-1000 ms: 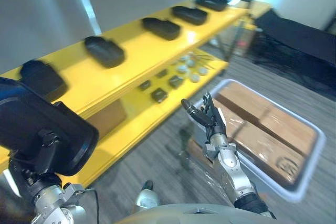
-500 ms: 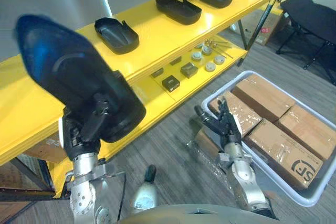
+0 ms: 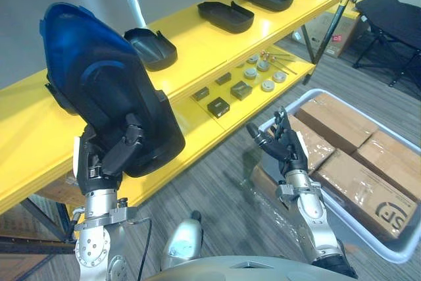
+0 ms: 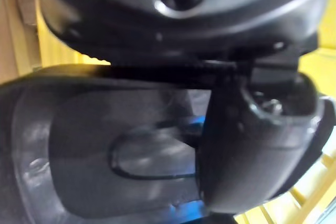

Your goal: Walk over and take three plastic housings, then place them on the shelf

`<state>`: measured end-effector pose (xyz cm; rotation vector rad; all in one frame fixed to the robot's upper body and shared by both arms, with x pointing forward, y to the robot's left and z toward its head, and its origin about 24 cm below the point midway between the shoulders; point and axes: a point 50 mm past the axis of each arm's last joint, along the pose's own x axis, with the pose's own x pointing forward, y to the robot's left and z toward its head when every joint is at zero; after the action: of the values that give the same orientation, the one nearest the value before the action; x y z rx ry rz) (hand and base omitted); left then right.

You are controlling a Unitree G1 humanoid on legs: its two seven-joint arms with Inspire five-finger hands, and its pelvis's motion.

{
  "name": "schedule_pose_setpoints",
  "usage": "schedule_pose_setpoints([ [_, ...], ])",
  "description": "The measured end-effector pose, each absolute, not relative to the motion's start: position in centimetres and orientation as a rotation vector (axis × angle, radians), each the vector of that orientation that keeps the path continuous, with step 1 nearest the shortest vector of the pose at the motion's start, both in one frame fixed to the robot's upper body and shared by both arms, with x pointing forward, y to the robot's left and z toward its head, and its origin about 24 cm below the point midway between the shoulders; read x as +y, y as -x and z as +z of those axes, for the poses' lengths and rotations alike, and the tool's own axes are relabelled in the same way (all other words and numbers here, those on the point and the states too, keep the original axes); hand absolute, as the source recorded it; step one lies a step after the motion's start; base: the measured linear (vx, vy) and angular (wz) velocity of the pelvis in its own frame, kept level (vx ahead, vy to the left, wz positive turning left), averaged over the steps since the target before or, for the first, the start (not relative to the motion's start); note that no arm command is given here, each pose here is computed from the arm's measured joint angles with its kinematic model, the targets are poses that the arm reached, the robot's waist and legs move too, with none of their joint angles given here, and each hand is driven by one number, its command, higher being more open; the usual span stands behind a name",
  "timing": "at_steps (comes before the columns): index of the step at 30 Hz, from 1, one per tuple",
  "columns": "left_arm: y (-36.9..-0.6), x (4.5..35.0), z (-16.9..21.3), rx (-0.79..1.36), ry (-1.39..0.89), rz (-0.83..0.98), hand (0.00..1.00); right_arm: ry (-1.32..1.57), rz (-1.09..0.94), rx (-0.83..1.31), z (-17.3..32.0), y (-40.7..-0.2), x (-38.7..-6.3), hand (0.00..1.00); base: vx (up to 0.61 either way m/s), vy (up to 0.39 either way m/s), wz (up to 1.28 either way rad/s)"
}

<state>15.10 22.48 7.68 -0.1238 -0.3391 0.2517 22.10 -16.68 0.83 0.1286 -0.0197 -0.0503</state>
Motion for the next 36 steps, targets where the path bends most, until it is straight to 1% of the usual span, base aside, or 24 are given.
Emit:
schedule_pose_setpoints([
  [3, -15.9, 22.8, 8.0, -0.355, 0.118, 0.259, 0.0, -0.14, -0.098, -0.023, 0.8, -21.7, -17.7, 1.0, 0.14, 0.214, 0.47],
  [6, -15.8, 24.0, 8.6, -0.37, 0.059, 0.326, 0.0, -0.164, -0.083, -0.06, 1.5, -22.0, -17.0, 1.0, 0.23, 0.114, 0.34],
  [9, -15.9, 24.5, 8.8, -0.386, 0.076, 0.383, 0.0, -0.168, -0.044, -0.163, 3.8, -22.6, -16.7, 1.0, 0.25, -0.024, 0.27],
  [10, -16.2, 24.2, 8.8, -0.393, 0.098, 0.387, 0.0, -0.167, -0.036, -0.24, 5.5, -22.7, -16.8, 1.0, 0.2, -0.103, 0.58],
  [12, -16.3, 23.9, 8.8, -0.394, 0.114, 0.389, 0.0, -0.164, -0.031, -0.278, 6.4, -22.6, -16.9, 1.0, 0.23, -0.177, 0.97],
  [13, -16.5, 23.2, 8.5, -0.388, 0.144, 0.379, 0.0, -0.159, -0.024, -0.329, 7.6, -22.3, -17.0, 1.0, 0.22, -0.232, 1.39],
  [16, -16.5, 22.5, 8.0, -0.367, 0.177, 0.375, 0.0, -0.148, -0.02, -0.367, 8.5, -21.8, -17.2, 1.0, 0.25, -0.331, 1.26],
  [20, -15.9, 22.0, 7.5, -0.353, 0.231, 0.401, 0.0, -0.078, -0.056, -0.394, 9.3, -22.0, -19.2, 1.0, 0.25, -0.237, 0.82],
  [24, -16.1, 21.8, 7.9, -0.378, 0.258, 0.376, 0.0, -0.035, -0.129, -0.432, 10.1, -22.1, -20.8, 1.0, 0.13, -0.098, 0.66],
  [31, -17.6, 20.8, 9.0, -0.433, 0.278, 0.312, 0.0, -0.032, -0.115, -0.551, 12.0, -22.9, -20.3, 1.0, 0.0, 0.048, 0.17],
  [36, -17.6, 20.7, 9.2, -0.442, 0.252, 0.284, 0.0, -0.101, -0.139, -0.526, 11.2, -22.6, -19.5, 1.0, -0.07, 0.045, 0.1],
])
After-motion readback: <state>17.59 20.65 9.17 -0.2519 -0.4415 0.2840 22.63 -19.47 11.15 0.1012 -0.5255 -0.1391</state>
